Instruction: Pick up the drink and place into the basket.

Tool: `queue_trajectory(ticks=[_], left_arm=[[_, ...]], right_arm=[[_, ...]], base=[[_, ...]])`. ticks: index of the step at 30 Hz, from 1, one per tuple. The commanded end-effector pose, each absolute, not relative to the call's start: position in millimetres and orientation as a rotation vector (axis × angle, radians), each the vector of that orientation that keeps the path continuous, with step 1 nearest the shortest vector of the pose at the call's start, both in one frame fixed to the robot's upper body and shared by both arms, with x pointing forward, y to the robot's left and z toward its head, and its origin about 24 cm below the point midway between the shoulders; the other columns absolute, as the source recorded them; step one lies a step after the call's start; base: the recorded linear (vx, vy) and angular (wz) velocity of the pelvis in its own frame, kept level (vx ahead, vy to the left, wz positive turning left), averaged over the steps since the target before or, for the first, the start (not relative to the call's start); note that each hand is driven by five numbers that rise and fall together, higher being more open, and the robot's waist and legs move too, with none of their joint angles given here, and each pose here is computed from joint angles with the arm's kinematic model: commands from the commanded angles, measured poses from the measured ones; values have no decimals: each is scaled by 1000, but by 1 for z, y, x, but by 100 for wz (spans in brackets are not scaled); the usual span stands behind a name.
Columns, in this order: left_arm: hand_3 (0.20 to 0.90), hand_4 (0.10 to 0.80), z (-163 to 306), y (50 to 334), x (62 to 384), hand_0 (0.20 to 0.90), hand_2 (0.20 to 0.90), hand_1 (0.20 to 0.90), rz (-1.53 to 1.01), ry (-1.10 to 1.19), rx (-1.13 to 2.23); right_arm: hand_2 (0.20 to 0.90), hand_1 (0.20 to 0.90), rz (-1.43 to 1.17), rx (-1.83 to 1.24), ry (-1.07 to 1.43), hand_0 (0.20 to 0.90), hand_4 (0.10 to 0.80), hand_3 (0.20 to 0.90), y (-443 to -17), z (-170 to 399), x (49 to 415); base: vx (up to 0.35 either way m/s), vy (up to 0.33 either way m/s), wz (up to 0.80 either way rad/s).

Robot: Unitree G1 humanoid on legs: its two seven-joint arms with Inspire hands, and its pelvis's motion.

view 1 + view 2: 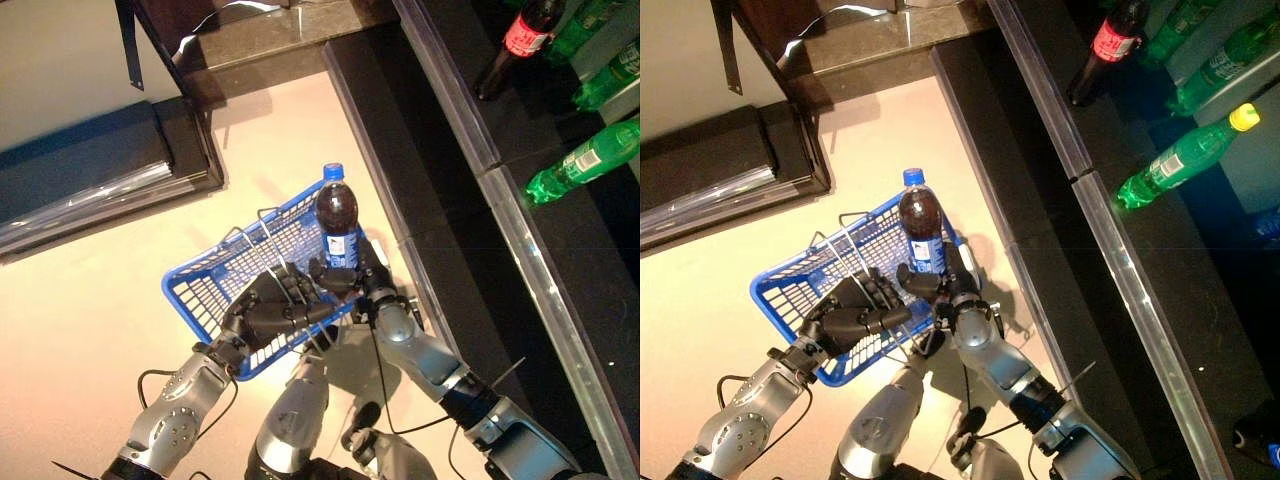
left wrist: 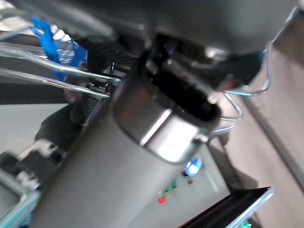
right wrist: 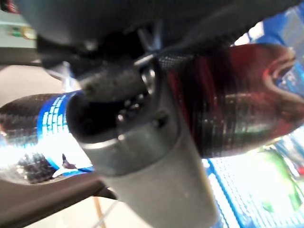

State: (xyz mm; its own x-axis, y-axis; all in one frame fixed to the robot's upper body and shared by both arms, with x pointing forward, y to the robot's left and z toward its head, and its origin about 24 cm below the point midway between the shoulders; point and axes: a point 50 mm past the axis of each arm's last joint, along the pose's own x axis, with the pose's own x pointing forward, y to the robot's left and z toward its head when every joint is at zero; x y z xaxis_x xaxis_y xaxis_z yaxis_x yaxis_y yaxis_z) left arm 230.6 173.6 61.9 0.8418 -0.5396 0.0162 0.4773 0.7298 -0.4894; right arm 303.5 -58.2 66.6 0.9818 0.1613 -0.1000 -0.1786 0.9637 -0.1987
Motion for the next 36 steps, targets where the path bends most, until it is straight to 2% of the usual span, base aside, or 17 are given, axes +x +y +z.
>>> queue_trajectory(ticks=[1,15,36], left_arm=[[200,100,188,118,197,300,300,300,-1220,-546,-532],[200,100,203,119,192,300,300,300,-1365,-642,-392],[200,100,219,119,186,300,300,300,-1423,-761,-329]], right_arm=[[300,300,279,-112,-255,300,100,200,-10,139,305],[300,300,136,-187,-53,300,100,200,-18,97,328],[300,300,234,-313,154,300,100,200,-13,35,312]], base=[[11,6,7],[18,-1,7],[-2,1,0]])
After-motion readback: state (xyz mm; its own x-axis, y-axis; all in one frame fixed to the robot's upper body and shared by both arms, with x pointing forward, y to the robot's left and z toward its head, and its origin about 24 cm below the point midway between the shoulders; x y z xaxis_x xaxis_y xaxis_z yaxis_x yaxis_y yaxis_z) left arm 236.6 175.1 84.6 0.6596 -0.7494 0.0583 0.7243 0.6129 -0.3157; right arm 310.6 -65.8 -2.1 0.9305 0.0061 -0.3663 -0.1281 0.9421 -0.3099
